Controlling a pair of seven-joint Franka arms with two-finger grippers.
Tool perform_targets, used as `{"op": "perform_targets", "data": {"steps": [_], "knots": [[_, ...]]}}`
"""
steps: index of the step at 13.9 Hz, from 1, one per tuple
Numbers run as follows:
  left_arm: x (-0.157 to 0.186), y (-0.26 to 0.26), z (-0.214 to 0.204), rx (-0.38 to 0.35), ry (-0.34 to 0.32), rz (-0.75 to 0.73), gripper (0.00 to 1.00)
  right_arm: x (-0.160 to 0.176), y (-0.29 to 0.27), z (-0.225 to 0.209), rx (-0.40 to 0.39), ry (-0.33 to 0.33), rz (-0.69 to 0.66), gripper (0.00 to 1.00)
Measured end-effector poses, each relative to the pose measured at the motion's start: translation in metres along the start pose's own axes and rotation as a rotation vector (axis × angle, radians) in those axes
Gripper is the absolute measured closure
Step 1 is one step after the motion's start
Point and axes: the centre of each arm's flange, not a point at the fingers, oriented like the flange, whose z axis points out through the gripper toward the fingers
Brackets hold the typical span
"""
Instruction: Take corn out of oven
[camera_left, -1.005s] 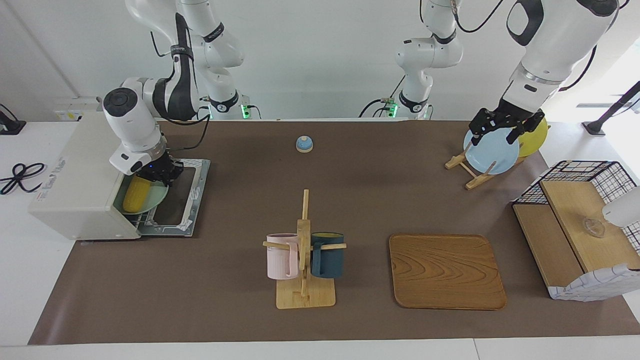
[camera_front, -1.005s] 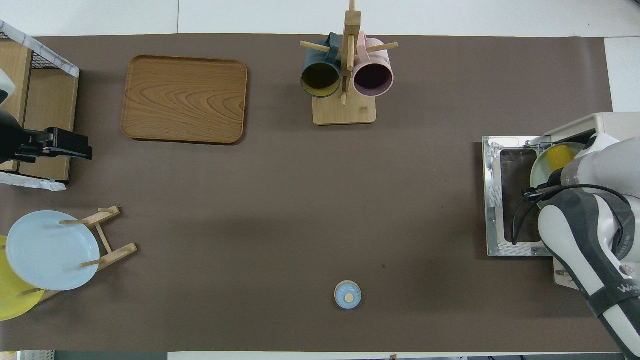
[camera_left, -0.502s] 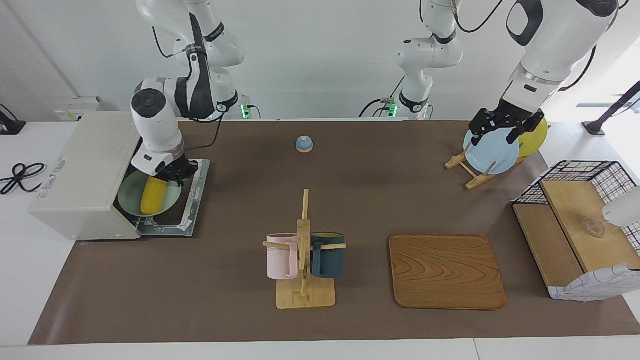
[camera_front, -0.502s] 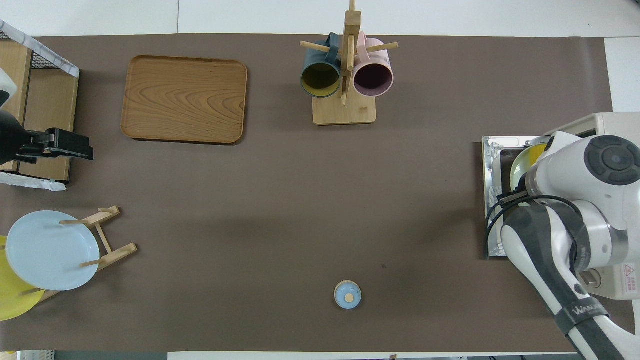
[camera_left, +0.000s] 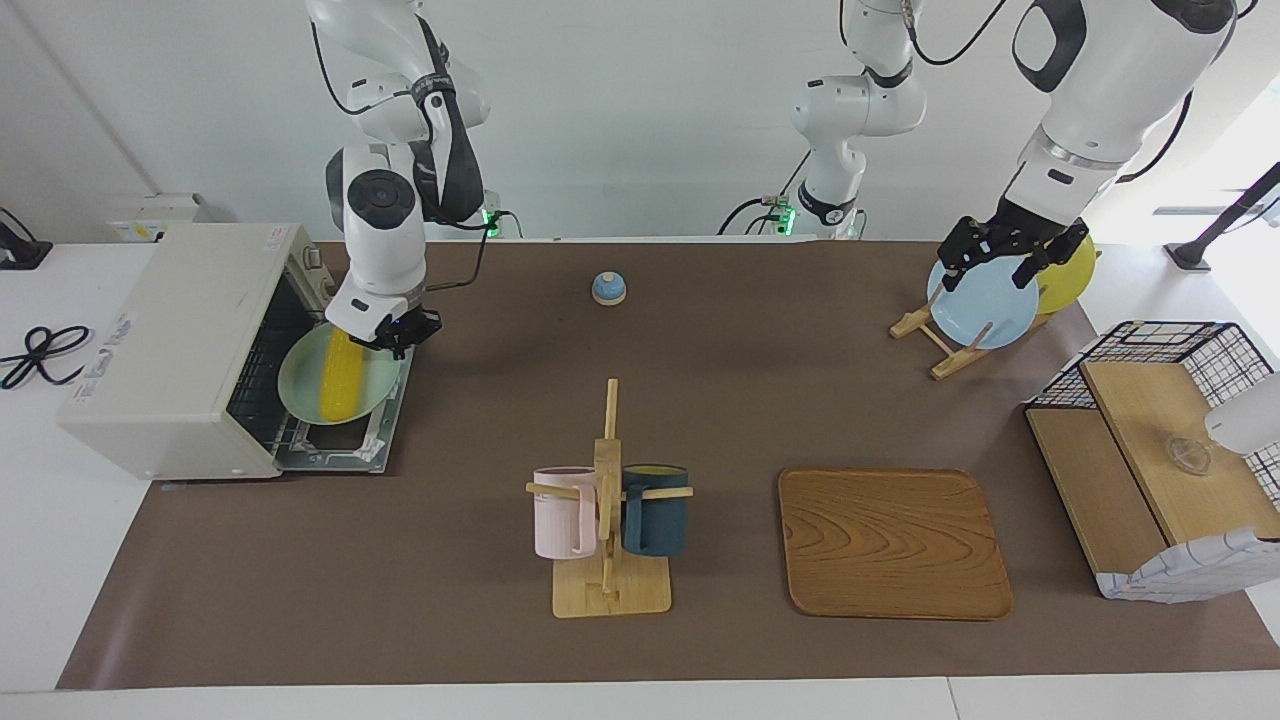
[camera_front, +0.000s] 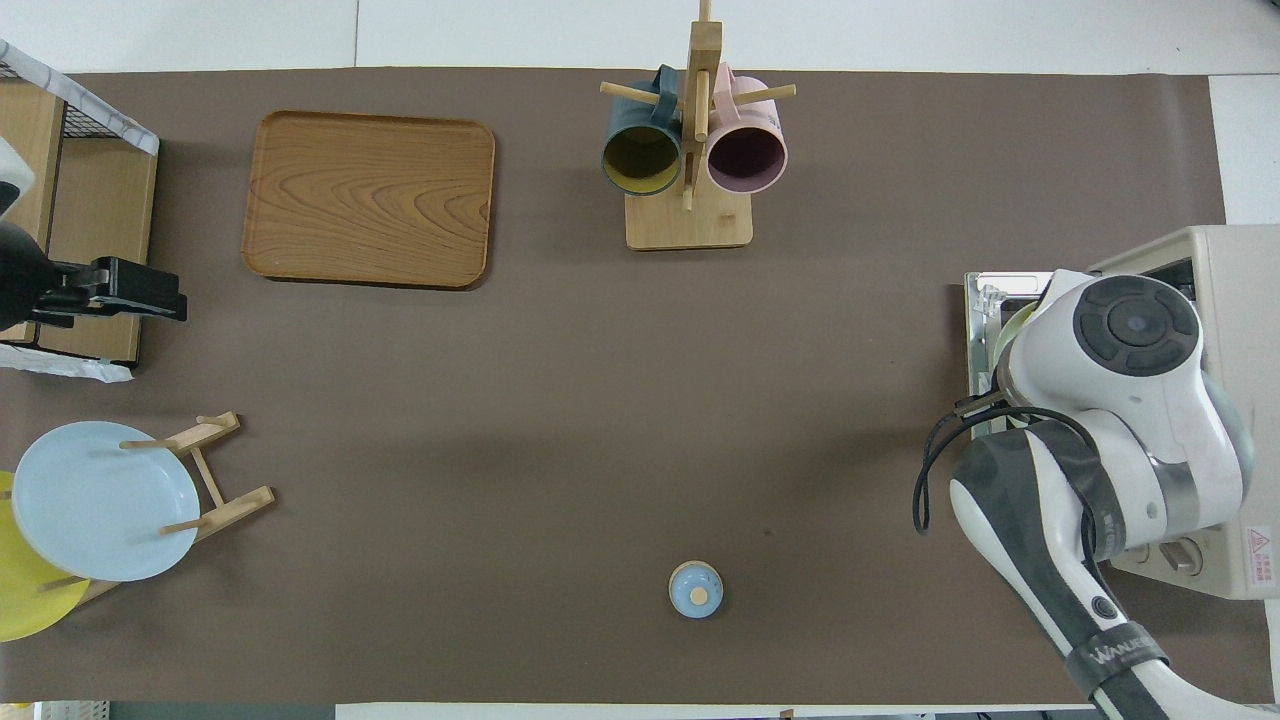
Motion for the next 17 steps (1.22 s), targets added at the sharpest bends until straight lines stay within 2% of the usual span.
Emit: {"op": "perform_targets", "data": {"steps": [11,17], "knots": [[-0.002,-0.001,0.003,0.000,0.015,-0.002,0.00,0.005,-0.122,-0.052,-0.082,0.039,0.070,0.97],[-0.001,-0.001,0.002,-0.001,0.026,-0.003,0.00,-0.005,-0.192,-0.074,-0.038,0.077,0.108,0.97]]}}
